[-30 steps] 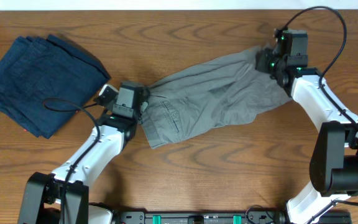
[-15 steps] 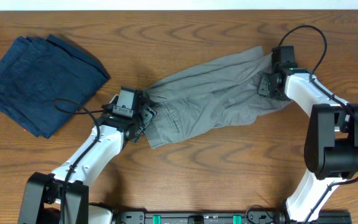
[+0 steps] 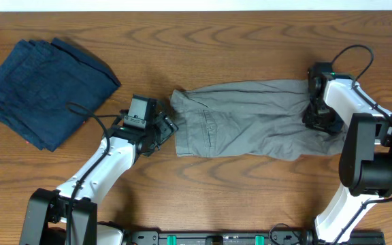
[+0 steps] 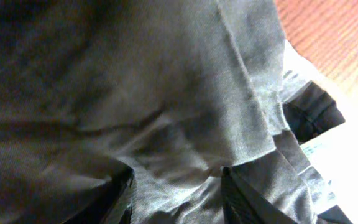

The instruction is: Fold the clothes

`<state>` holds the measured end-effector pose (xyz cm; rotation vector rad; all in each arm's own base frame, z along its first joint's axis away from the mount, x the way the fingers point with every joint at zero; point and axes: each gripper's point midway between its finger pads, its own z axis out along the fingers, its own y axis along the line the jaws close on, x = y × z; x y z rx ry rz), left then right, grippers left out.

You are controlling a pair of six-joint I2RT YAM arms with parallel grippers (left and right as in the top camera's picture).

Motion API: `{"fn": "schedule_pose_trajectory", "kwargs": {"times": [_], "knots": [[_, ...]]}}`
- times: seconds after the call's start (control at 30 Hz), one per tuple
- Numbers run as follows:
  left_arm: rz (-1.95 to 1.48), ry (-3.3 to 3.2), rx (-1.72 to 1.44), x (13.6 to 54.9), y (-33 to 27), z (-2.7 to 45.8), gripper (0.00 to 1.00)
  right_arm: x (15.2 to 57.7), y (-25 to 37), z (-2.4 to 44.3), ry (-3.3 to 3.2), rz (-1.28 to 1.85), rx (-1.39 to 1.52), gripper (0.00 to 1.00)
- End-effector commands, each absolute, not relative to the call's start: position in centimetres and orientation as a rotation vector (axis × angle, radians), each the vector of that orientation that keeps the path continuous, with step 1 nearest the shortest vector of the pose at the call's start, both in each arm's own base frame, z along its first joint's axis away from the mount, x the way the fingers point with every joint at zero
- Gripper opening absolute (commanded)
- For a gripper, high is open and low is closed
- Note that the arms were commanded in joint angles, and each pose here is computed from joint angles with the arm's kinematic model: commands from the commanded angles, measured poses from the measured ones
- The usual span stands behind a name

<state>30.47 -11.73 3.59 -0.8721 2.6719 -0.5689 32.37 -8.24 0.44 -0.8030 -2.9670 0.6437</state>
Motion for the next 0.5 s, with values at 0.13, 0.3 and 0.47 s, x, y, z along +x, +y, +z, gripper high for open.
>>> {"fn": "schedule_pose_trajectory", "kwargs": {"times": [0.13,0.3,0.47], "knots": [[-0.655,2.708,-0.541,30.7,-13.9,4.0,0.95,31.8,-7.5,0.9,-2.971,0.575,-0.854,0.48],[-0.664,2.693,-0.531,31.1,-14.1,4.2,0.96,33.5,-6.7,5.2,-3.128,0.460,-0.855,0.56],[-0.658,2.715,-0.539,30.9,-14.1,3.5,0.96,36.0,-1.0,9.5,-3.388,-0.083,-0.442,0.49]]}}
